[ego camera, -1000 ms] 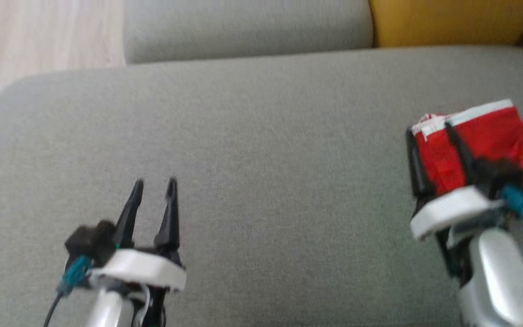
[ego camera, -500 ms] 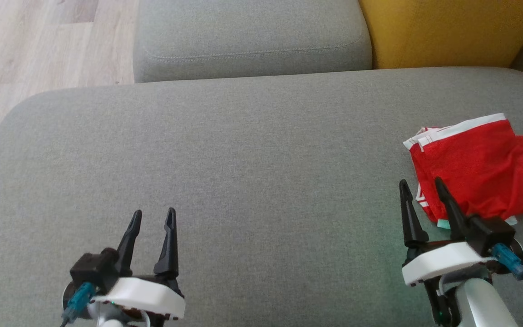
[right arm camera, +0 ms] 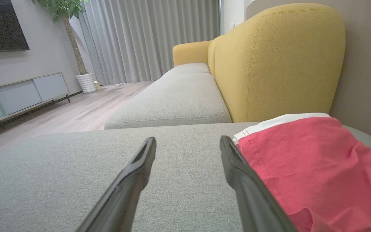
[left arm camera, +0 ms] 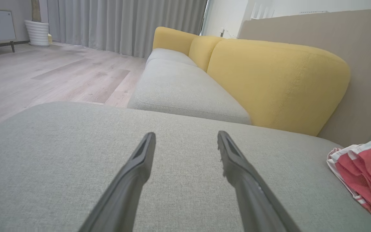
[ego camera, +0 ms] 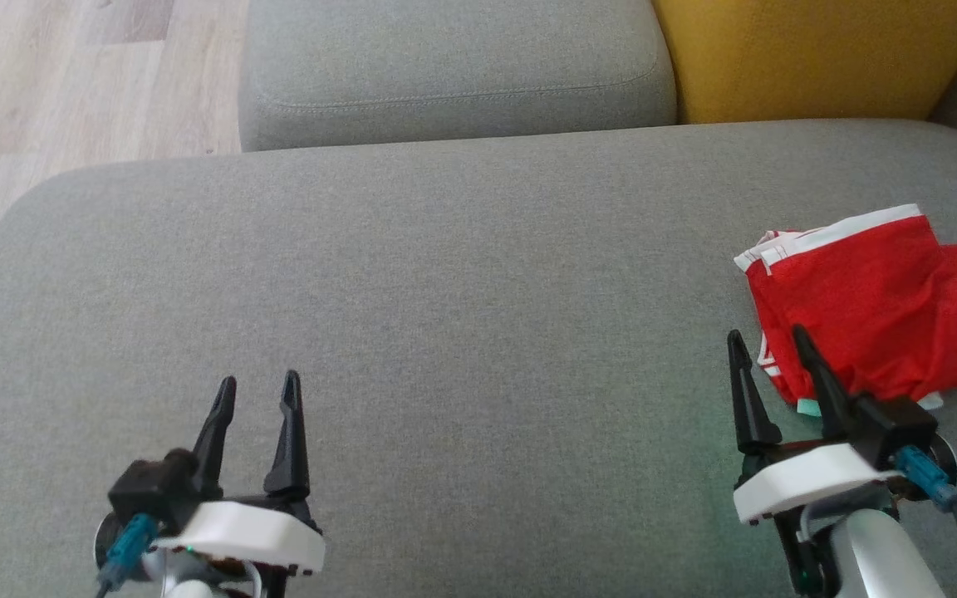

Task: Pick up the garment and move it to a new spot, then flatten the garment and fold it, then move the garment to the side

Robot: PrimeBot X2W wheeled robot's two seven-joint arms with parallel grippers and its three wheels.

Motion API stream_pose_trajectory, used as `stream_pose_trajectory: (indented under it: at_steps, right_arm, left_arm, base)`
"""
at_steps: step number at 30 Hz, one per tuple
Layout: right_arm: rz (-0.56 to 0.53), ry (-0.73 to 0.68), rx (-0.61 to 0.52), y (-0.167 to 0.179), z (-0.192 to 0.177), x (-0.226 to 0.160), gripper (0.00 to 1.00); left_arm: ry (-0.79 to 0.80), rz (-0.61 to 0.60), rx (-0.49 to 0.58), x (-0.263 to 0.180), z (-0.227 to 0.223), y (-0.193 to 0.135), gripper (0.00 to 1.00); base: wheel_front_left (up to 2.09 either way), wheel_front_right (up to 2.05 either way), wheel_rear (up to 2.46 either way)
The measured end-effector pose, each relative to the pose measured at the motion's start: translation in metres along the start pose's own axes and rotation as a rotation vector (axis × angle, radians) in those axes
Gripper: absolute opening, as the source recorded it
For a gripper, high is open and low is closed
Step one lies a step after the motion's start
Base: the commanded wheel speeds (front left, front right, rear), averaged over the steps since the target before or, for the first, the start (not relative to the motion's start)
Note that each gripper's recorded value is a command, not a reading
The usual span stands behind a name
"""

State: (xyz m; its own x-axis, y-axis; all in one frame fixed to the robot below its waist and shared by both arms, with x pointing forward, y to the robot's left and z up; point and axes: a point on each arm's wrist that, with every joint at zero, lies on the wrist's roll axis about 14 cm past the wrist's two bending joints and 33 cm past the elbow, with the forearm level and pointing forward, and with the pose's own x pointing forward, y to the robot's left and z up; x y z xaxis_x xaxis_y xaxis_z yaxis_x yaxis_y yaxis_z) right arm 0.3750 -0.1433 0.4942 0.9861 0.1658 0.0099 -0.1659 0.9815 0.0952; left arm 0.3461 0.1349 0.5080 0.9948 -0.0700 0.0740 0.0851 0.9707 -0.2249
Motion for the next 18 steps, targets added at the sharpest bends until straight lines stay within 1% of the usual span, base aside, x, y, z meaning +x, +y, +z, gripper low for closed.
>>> stream_pose_trajectory:
  at_steps: [7, 14, 18]
  right_arm:
    - [0.015, -0.004, -0.002, 0.005, 0.001, 0.001, 1.0]
    - [0.017, -0.008, -0.003, 0.005, 0.003, 0.0, 1.0]
    - [0.015, -0.009, -0.003, 0.005, 0.003, 0.0, 1.0]
  left_arm:
    - [0.013, 0.024, 0.0, -0.002, -0.004, 0.006, 1.0]
    - [0.047, 0.022, 0.006, -0.004, -0.015, 0.008, 1.0]
    - [0.046, -0.009, 0.002, -0.004, -0.014, 0.003, 1.0]
  base:
    - [0.0, 0.0, 0.0]
    - [0.0, 0.0, 0.0]
    - [0.0, 0.0, 0.0]
